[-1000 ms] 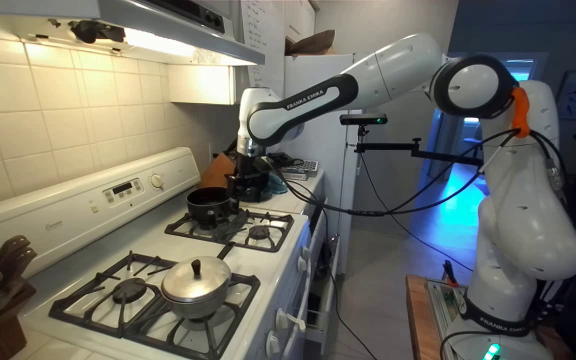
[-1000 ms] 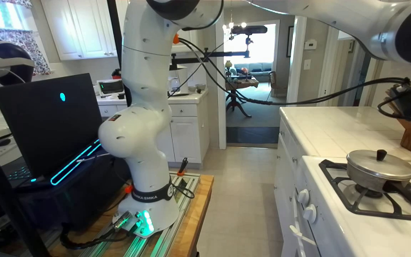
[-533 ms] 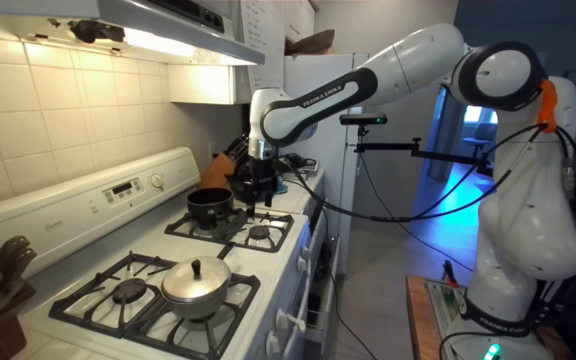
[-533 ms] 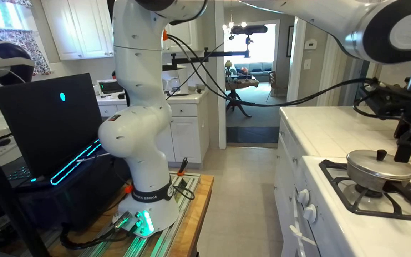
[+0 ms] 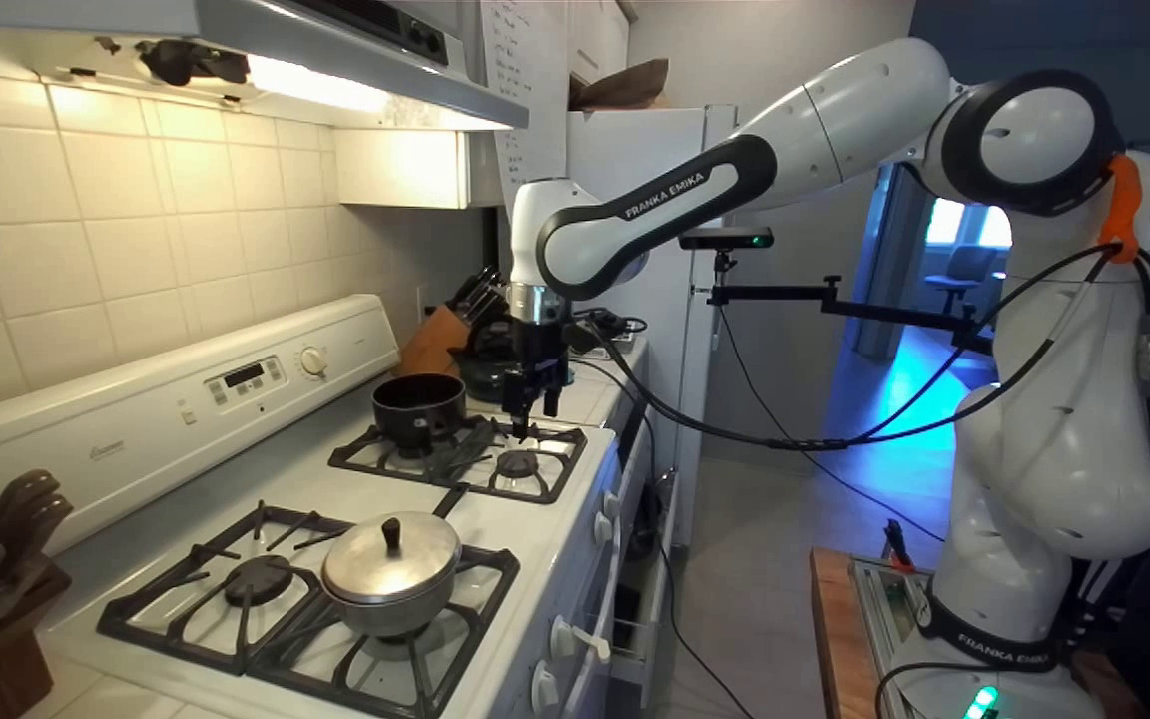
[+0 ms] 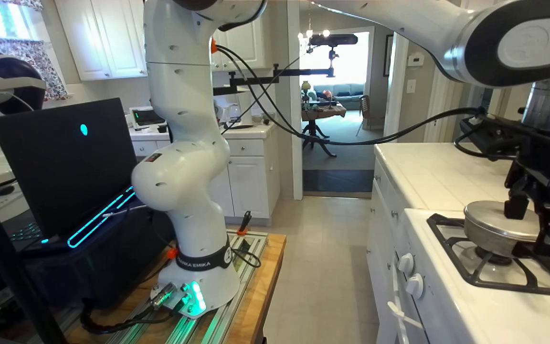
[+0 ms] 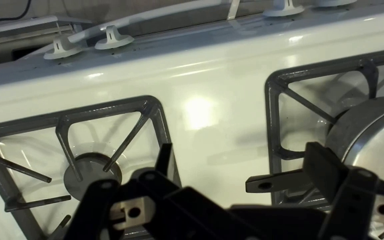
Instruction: Put the pot on the stove plate in front of it
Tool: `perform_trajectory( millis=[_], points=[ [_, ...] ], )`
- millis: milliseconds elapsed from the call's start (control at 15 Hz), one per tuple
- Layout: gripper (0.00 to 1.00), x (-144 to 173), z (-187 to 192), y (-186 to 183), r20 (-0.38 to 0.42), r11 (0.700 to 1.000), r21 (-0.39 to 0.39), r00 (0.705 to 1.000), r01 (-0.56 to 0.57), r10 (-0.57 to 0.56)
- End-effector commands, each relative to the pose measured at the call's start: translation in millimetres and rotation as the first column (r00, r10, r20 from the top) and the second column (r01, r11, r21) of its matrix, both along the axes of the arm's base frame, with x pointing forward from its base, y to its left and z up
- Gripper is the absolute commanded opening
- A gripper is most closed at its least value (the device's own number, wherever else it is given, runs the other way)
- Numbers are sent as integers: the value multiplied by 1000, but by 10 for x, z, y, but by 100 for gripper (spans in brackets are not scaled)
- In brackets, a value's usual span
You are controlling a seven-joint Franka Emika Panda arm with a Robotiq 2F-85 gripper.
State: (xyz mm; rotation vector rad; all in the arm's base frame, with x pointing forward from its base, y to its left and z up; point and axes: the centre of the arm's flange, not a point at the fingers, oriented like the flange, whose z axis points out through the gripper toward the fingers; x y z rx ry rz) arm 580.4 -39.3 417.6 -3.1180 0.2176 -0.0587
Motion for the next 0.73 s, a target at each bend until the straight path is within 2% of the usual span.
perform_trajectory(
  millis=[0,667],
  points=[
    [100,-186,25,-8,10,999,-28,999,-30,30],
    [100,-191,32,-51,22,996,-9,996,-84,84]
  ],
)
